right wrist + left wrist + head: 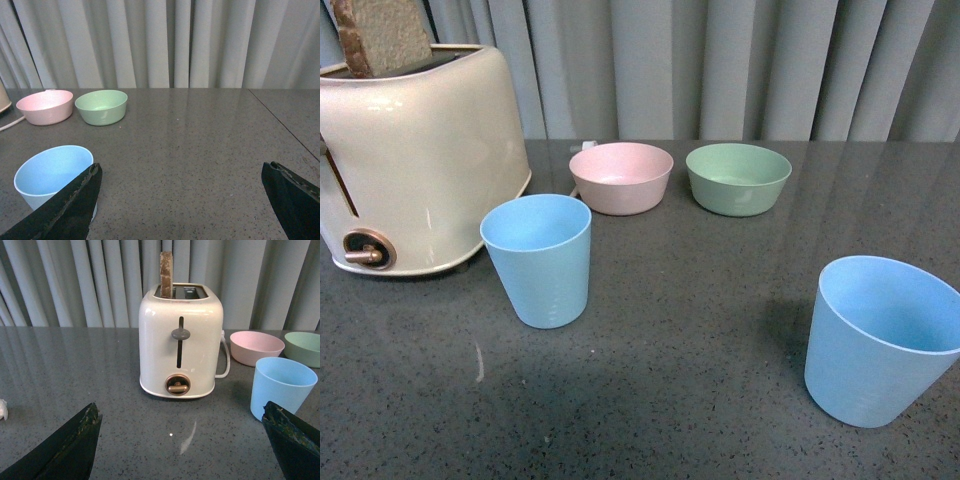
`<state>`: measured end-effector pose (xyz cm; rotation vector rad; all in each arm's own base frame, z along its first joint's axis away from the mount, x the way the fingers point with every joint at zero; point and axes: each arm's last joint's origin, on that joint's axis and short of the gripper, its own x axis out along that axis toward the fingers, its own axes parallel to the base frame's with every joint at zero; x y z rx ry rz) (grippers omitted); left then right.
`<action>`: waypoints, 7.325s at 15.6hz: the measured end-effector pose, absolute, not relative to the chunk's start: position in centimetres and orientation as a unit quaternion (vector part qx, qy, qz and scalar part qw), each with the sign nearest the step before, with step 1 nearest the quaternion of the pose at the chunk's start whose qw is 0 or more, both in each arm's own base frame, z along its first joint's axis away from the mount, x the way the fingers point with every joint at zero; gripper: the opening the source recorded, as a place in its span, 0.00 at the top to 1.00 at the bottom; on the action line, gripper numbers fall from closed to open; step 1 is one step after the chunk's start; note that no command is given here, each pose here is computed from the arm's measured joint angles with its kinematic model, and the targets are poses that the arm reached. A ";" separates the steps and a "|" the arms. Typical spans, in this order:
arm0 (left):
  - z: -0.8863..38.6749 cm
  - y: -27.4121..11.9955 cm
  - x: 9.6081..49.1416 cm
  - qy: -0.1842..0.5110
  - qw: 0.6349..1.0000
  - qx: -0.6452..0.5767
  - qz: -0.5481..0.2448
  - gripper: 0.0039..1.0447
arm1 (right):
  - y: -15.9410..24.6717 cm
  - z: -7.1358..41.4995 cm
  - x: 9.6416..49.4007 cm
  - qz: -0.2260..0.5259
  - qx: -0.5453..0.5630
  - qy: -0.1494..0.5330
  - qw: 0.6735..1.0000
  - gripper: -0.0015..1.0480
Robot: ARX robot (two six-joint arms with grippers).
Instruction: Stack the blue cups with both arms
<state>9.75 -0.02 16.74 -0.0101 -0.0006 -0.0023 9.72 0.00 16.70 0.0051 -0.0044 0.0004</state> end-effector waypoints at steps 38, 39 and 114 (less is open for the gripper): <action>18.0 -14.1 28.9 0.265 0.909 0.171 -0.272 0.52 | 0.0 16.7 9.7 0.000 0.003 -0.002 1.000 0.06; 18.0 -14.1 28.9 0.265 0.909 0.171 -0.272 0.61 | 0.0 16.7 9.7 0.000 0.003 -0.002 1.000 0.06; 17.1 0.0 10.8 -0.008 1.000 0.000 -0.001 0.99 | 0.0 16.7 9.7 0.000 0.003 -0.002 1.000 0.06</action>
